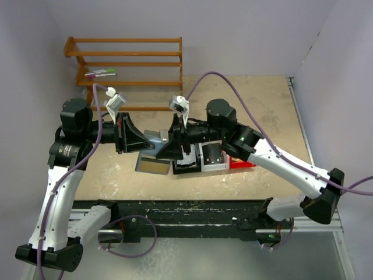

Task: Take the credit cards out of the card holder

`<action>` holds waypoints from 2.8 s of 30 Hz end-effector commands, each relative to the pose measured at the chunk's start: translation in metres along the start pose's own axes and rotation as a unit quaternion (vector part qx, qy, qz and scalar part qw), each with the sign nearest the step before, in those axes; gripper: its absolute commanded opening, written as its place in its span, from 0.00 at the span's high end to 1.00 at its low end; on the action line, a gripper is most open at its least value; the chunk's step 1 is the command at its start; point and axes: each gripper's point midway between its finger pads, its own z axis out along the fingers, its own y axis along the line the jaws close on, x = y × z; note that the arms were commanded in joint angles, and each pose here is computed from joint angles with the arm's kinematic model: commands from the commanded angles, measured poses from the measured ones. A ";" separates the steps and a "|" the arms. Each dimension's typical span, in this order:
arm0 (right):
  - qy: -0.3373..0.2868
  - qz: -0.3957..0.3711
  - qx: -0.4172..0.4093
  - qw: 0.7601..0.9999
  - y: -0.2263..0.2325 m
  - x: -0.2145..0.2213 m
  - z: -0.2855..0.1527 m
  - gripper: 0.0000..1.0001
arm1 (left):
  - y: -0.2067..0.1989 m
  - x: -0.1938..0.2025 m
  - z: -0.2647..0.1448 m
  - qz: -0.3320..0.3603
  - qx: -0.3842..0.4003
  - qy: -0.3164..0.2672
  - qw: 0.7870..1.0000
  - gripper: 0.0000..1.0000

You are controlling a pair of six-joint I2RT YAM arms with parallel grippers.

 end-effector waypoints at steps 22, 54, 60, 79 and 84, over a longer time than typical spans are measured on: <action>-0.401 0.082 0.011 0.912 0.011 -0.107 -0.071 1.00 | -0.017 0.004 -0.002 0.035 0.043 -0.021 0.998 0.19; -0.410 0.151 -0.014 0.899 -0.009 -0.070 -0.058 1.00 | -0.006 -0.008 0.005 0.001 0.066 -0.054 0.996 0.86; -0.374 0.185 0.013 0.909 -0.028 -0.049 -0.062 0.47 | -0.004 -0.007 0.005 -0.005 0.063 -0.047 0.997 0.91; -0.211 0.097 0.220 0.948 -0.052 -0.082 -0.099 0.38 | 0.097 0.014 -0.002 -0.027 -0.172 -0.003 0.985 0.95; -0.168 0.104 0.151 0.969 -0.045 -0.070 -0.067 0.43 | 0.095 0.017 -0.002 -0.023 -0.167 0.005 0.986 0.96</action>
